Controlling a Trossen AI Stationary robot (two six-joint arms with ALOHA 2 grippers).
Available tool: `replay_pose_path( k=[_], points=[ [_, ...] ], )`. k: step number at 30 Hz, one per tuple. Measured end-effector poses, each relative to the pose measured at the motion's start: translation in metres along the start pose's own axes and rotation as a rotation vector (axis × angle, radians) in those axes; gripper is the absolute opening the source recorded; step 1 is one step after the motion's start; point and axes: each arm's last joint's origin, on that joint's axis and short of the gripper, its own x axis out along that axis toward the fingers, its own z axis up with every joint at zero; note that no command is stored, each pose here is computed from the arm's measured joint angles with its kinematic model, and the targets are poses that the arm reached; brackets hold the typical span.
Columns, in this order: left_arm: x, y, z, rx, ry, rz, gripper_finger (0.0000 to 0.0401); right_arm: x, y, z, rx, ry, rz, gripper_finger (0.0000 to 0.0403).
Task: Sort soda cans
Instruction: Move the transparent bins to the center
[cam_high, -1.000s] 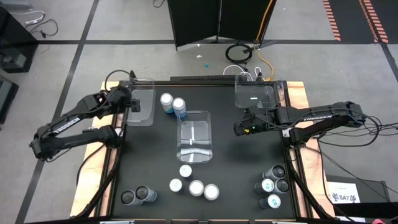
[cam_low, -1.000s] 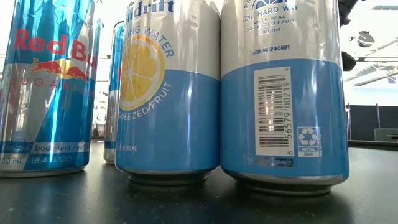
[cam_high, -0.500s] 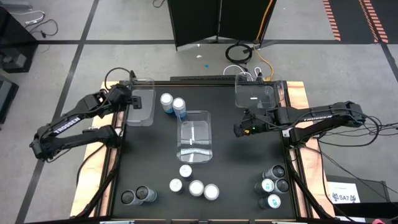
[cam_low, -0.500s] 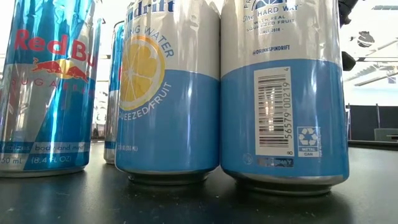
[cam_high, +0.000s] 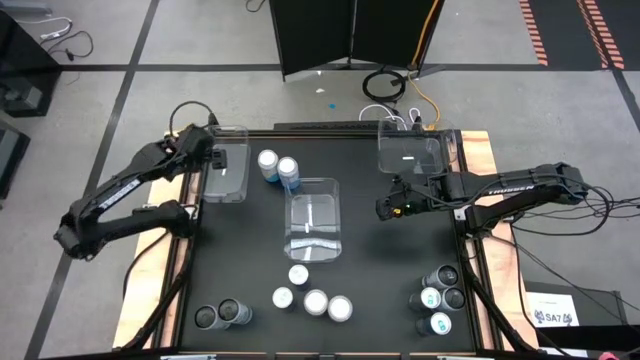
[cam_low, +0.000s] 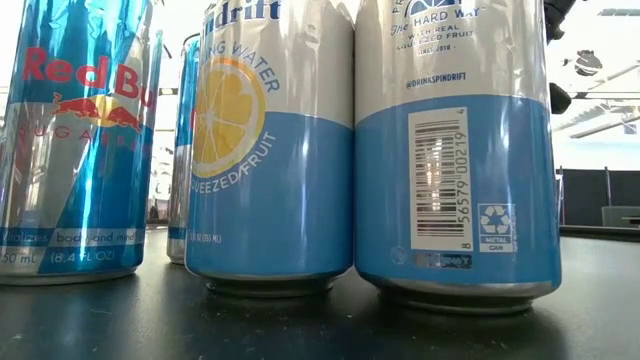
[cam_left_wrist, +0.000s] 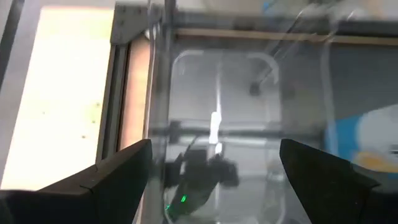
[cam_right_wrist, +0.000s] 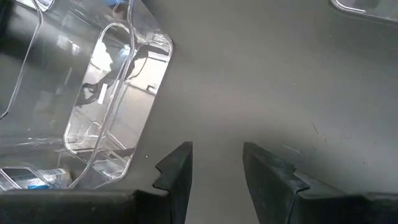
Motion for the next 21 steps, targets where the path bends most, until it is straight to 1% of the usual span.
replay_pose_path(
  k=[4,8,14,21],
  points=[
    [0.022,0.004,0.013,-0.006,0.085,0.061,0.0363,0.0,0.0,0.0,0.0,0.0,0.0,0.0135],
    [0.039,0.013,0.021,-0.025,0.181,0.113,0.0352,0.0,0.0,0.0,0.0,0.004,0.002,0.0135],
    [0.058,0.018,0.026,0.001,0.27,0.153,0.0312,-0.001,0.001,-0.002,-0.008,0.009,0.006,0.0135],
    [0.074,0.015,0.026,0.022,0.348,0.185,0.0269,-0.001,0.001,-0.002,-0.009,0.008,0.006,0.0135]
  ],
)
